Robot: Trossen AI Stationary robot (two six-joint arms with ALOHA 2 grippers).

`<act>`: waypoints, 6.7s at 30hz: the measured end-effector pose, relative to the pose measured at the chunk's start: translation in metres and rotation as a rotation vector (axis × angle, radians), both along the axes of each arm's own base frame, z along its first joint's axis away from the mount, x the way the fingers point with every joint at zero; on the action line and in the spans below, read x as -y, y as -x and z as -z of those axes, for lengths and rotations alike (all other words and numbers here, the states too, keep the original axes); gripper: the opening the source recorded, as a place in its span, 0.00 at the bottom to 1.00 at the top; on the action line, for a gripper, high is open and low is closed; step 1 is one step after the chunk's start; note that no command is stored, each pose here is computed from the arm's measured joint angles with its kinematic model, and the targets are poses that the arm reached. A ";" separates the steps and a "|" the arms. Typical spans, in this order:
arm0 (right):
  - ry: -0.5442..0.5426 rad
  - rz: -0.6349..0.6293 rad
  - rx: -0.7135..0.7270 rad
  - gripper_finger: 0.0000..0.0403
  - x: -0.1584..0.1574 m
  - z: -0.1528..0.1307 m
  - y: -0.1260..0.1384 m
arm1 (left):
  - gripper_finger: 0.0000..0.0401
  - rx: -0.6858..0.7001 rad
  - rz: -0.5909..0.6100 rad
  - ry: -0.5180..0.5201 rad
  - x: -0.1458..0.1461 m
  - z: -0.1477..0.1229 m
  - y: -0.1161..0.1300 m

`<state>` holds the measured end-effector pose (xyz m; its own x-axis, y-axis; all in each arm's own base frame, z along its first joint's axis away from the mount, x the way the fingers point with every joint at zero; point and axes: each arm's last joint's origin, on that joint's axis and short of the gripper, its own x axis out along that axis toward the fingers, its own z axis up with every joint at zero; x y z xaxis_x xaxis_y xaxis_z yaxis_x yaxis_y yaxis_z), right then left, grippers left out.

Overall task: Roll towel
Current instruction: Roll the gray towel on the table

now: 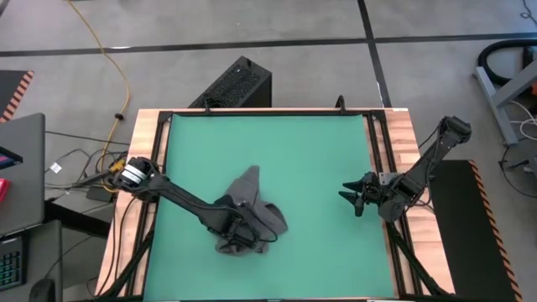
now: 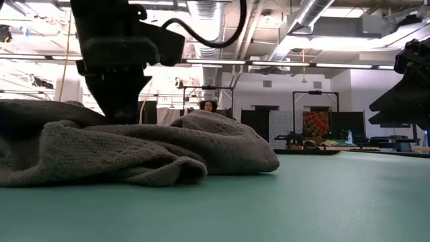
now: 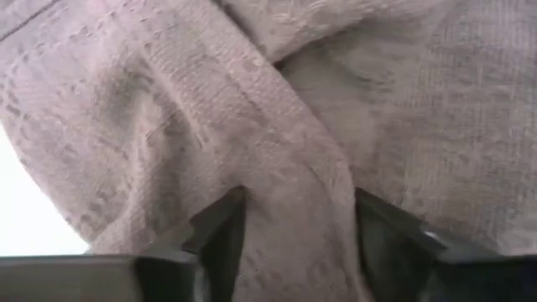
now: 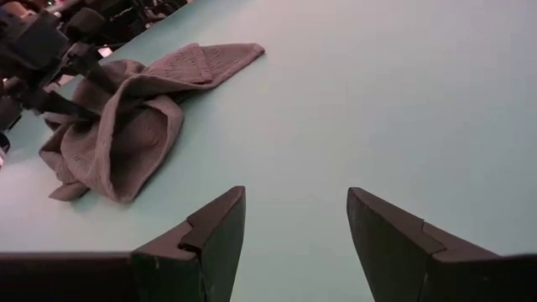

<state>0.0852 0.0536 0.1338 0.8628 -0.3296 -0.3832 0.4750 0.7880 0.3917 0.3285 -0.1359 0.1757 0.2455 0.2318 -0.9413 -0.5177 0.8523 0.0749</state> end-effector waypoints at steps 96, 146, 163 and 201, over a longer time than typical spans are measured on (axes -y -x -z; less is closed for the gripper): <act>0.293 -0.136 0.296 0.58 -0.004 -0.057 -0.033 | 0.00 0.079 0.407 -0.412 -0.018 -0.219 -0.023; 0.539 -0.433 -0.281 0.58 0.091 -0.005 -0.242 | 0.00 0.407 0.430 -0.621 -0.040 -0.316 0.056; 0.586 -0.352 -0.361 0.31 0.108 -0.009 -0.273 | 0.00 0.372 0.417 -0.598 -0.042 -0.312 0.060; 1.018 0.356 -0.393 0.02 0.146 -0.366 -0.135 | 0.00 0.288 0.229 -1.157 -0.217 -0.368 0.028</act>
<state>0.2204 -0.0920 0.4998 0.5388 -0.8422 -0.0215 0.6828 0.4514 -0.5745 0.3007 0.0813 0.5434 0.5567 0.8233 -0.1110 -0.4871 0.4317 0.7592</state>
